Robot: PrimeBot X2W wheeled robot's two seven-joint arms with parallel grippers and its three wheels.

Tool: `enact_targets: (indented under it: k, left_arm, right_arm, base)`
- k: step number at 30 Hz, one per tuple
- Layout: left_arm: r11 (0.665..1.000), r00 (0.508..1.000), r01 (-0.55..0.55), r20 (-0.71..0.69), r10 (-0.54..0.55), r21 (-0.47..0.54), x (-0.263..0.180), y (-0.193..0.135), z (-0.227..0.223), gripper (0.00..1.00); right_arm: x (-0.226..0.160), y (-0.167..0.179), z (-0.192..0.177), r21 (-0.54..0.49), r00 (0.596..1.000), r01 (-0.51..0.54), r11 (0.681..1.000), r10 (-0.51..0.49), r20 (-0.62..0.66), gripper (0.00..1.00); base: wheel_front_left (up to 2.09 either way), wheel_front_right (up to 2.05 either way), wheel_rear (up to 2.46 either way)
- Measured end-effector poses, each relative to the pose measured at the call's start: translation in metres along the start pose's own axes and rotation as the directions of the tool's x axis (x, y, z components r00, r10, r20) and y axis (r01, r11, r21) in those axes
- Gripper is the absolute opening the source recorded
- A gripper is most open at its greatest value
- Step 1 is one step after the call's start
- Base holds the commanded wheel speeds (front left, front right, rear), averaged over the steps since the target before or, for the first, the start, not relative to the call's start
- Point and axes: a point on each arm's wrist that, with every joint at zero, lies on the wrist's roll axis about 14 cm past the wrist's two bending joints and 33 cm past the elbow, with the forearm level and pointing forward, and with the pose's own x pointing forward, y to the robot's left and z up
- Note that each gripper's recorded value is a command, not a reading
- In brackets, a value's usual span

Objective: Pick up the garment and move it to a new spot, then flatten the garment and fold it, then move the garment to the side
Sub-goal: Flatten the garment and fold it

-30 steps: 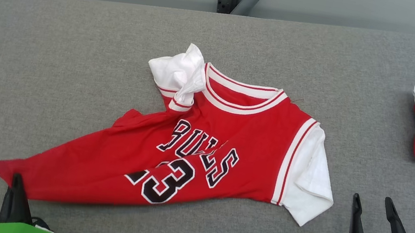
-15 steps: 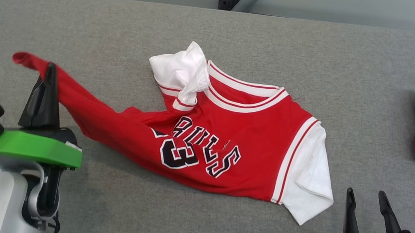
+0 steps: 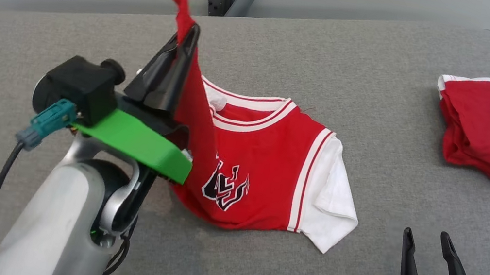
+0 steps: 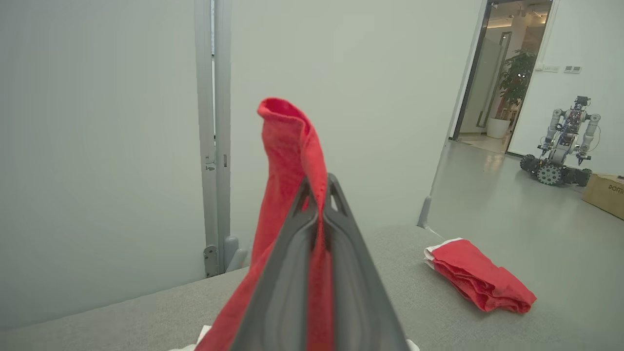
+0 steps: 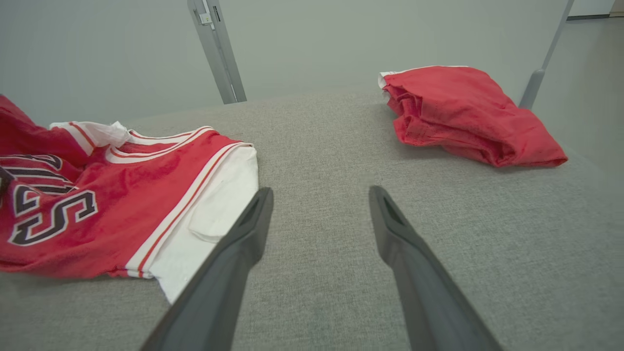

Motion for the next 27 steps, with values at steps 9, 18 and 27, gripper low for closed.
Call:
enact_targets:
  k: [9,18,27]
  left_arm:
    - [0.990,0.979,0.140,-0.152,-0.137,0.015,0.050,-0.039,-0.041,0.00]
    - [0.976,0.930,0.191,-0.336,-0.147,0.102,0.113,-0.036,-0.108,0.00]
    - [0.977,0.900,0.200,-0.409,-0.150,0.081,0.136,-0.037,-0.167,0.00]
  right_arm:
    - [0.001,-0.010,0.008,0.002,0.999,0.034,0.999,-0.034,0.022,1.00]
    - [0.003,-0.027,0.002,0.041,0.995,0.102,0.994,-0.102,0.000,1.00]
    - [-0.015,-0.056,-0.007,0.046,0.977,0.211,0.976,-0.209,-0.040,1.00]
  base:
    - [0.00,0.00,0.00]
    - [0.00,0.00,0.00]
    - [0.00,0.00,0.00]
